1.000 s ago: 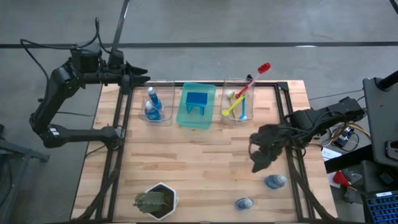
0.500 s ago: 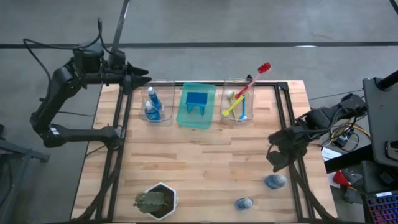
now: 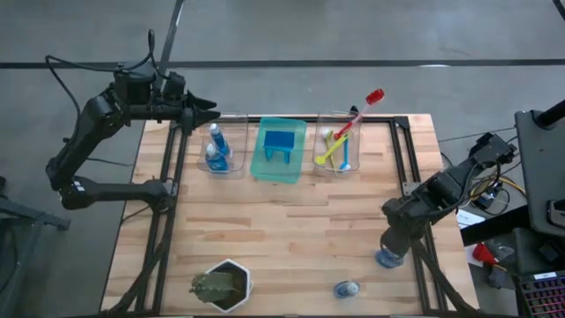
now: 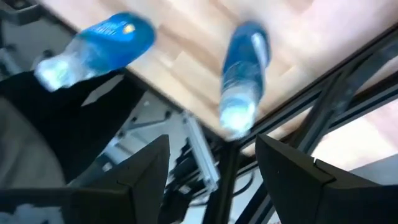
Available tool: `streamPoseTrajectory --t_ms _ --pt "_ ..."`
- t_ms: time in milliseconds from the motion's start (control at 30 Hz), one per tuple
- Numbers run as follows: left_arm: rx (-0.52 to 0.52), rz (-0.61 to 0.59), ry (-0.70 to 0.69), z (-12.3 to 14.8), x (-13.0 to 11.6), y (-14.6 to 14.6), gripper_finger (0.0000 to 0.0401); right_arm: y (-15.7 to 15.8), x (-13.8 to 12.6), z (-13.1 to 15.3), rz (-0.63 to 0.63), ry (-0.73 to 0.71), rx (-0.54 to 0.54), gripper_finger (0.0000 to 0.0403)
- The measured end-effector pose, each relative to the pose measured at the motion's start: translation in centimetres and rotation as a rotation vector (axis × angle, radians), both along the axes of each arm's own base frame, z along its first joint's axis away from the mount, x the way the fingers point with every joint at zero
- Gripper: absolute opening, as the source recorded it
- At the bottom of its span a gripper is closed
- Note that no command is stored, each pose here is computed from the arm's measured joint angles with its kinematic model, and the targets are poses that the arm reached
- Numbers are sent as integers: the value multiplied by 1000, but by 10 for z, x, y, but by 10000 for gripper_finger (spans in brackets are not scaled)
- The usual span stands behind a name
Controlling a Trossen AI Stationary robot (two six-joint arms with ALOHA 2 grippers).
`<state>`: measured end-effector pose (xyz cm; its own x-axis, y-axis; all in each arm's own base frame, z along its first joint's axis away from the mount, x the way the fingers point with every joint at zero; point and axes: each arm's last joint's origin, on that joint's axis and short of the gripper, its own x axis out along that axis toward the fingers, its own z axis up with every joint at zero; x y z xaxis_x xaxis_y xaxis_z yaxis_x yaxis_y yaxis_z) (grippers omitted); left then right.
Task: Pick & Place Kitchen Sink Supplies
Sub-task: Put the dishwashing liquid into the left transparent bin
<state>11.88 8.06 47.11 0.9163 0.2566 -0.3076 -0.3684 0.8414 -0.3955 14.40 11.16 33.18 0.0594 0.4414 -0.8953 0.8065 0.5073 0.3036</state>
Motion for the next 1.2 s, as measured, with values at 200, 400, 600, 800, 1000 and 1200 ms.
streamPoseTrajectory --t_ms 200,400,600,800,1000,1200 --pt "-10 2 -8 1 -1 -1 255 6 -3 -6 31 32 -75 235" --pt "-14 -23 -32 3 -4 -4 255 21 -5 -13 100 44 -98 233" --pt "-15 -35 -36 3 -5 -5 255 36 -9 -19 181 62 -120 233" --pt "-23 -40 -41 3 -5 -6 255 53 -25 -20 153 3 -196 233" --pt "-20 -39 -49 5 -7 -7 255 73 -43 -22 53 -111 -291 233" --pt "-25 -36 -52 5 -7 -7 255 96 -59 -38 43 -110 -386 233"
